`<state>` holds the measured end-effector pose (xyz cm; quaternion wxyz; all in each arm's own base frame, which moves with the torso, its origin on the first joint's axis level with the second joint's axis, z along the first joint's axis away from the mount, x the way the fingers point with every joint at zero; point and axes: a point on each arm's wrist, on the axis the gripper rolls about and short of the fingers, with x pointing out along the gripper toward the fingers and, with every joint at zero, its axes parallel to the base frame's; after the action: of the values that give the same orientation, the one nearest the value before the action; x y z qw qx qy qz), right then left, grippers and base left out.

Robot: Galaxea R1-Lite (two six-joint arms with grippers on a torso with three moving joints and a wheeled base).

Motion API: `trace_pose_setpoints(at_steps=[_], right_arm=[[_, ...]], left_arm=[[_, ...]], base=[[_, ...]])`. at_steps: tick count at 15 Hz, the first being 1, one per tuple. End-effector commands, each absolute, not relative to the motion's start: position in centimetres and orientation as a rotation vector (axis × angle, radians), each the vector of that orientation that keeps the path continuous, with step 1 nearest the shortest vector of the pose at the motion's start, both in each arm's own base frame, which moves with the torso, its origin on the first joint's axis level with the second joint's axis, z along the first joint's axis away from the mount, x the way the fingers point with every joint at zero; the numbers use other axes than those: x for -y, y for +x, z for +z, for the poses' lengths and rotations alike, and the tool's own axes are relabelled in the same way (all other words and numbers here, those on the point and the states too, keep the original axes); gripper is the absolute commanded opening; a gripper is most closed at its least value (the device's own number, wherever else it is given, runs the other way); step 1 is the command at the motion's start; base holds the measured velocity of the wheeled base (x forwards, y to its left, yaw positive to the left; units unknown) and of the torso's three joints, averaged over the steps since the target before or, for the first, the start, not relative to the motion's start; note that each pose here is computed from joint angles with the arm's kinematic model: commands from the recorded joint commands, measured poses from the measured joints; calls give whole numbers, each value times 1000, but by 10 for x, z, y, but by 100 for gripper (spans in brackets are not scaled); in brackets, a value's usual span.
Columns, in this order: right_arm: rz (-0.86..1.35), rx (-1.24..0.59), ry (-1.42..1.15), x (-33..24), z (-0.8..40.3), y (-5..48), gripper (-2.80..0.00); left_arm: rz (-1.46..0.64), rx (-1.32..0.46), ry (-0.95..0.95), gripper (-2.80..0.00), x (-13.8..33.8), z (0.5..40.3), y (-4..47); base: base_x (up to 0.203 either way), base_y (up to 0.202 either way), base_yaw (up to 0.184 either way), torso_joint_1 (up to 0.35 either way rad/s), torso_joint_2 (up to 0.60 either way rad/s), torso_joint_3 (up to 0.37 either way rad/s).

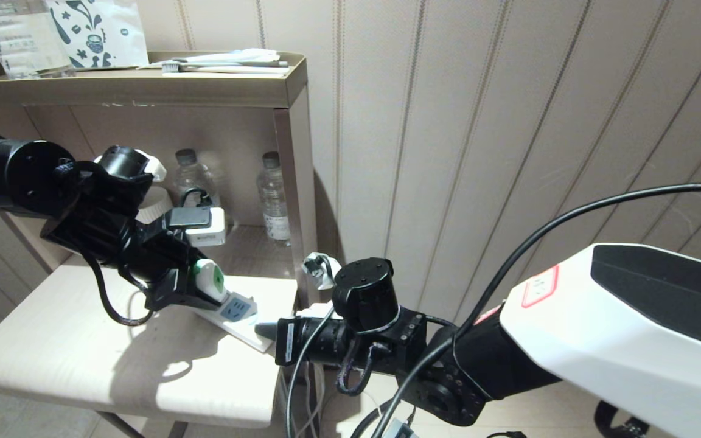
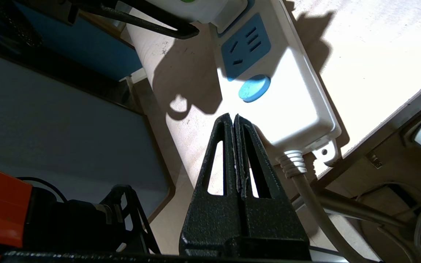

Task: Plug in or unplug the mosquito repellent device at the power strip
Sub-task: Hold the socket with your right hand and unplug it with your left hand

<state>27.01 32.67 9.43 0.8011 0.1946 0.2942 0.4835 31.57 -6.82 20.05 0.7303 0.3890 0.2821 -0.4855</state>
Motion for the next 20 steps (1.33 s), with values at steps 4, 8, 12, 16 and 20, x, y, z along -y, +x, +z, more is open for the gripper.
trace_pose_setpoints(at_steps=[4,8,12,16,20], right_arm=[[1023,-656,395,-330,65,272,-280],[1022,-627,408,-327,69,276,-280],[1013,-640,405,-329,61,279,-280],[1013,-635,405,-331,60,282,-280],[1000,-649,405,-330,57,285,-280]], left_arm=[[-1070,-606,863,-280,68,204,314],[-1082,-632,854,-280,67,198,311],[-1083,-637,853,-280,67,198,307],[-1102,-662,846,-280,68,191,303],[-1113,-665,847,-280,71,189,302]], base=[[0,0,0,0,0,0],[0,0,0,0,0,0],[0,0,0,0,0,0],[0,0,0,0,0,0],[0,0,0,0,0,0]])
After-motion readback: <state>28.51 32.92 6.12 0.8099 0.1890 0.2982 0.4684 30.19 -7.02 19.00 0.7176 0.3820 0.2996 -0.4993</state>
